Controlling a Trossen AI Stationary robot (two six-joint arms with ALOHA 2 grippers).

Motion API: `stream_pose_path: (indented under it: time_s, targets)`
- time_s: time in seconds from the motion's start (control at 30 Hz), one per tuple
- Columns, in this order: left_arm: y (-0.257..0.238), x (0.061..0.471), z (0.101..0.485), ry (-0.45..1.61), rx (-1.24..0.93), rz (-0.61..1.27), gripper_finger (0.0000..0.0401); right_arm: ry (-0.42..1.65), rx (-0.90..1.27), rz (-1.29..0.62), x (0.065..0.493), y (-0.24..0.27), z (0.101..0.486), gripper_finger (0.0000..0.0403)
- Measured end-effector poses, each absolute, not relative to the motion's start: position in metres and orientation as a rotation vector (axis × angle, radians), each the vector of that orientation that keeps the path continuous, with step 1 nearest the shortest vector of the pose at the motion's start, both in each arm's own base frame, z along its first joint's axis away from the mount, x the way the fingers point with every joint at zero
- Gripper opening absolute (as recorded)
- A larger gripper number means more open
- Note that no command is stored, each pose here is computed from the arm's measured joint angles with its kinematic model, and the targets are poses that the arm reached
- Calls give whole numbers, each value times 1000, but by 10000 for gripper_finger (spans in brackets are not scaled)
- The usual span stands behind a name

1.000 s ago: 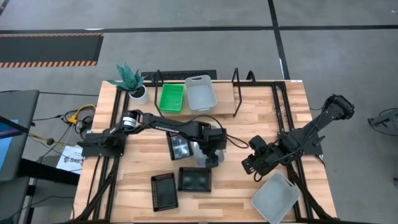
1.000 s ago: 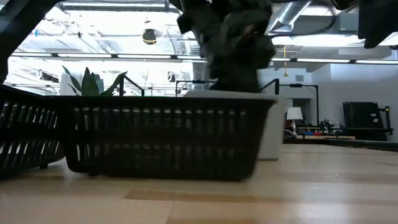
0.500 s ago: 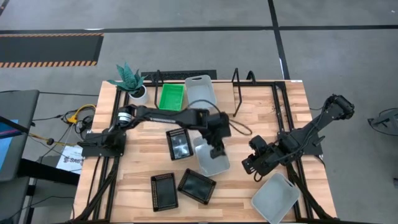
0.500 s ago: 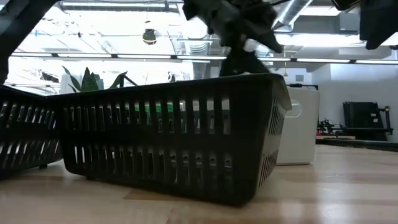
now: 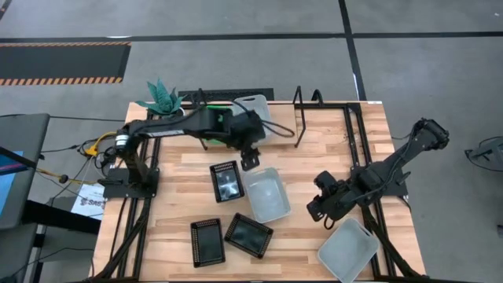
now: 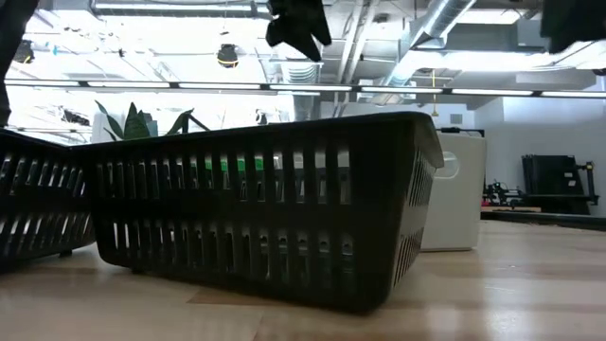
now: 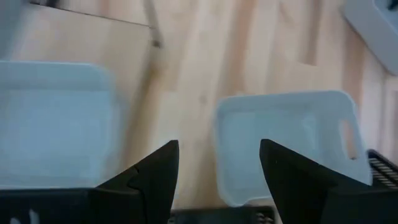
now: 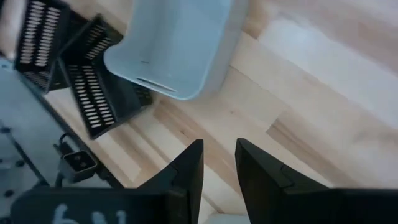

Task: Stack baskets on shelf by color
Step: Stack the top gray bin on top of the gray bin on the shelf

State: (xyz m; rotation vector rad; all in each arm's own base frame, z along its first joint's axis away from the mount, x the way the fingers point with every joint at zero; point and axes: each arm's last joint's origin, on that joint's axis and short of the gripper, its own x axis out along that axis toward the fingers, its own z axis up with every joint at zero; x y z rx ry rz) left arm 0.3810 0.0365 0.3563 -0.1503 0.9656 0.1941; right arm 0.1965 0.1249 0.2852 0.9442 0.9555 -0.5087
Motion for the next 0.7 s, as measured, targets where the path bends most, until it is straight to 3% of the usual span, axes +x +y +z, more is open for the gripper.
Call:
stream_pose_path:
  time_s: [0.33,0.7]
  targets:
    - [56,357,386,874,-173,212,212,742,749,-240,175,101,356,118]
    - [71,362,309,999,-207,335,212,559,624,-270,143,82,381,118]
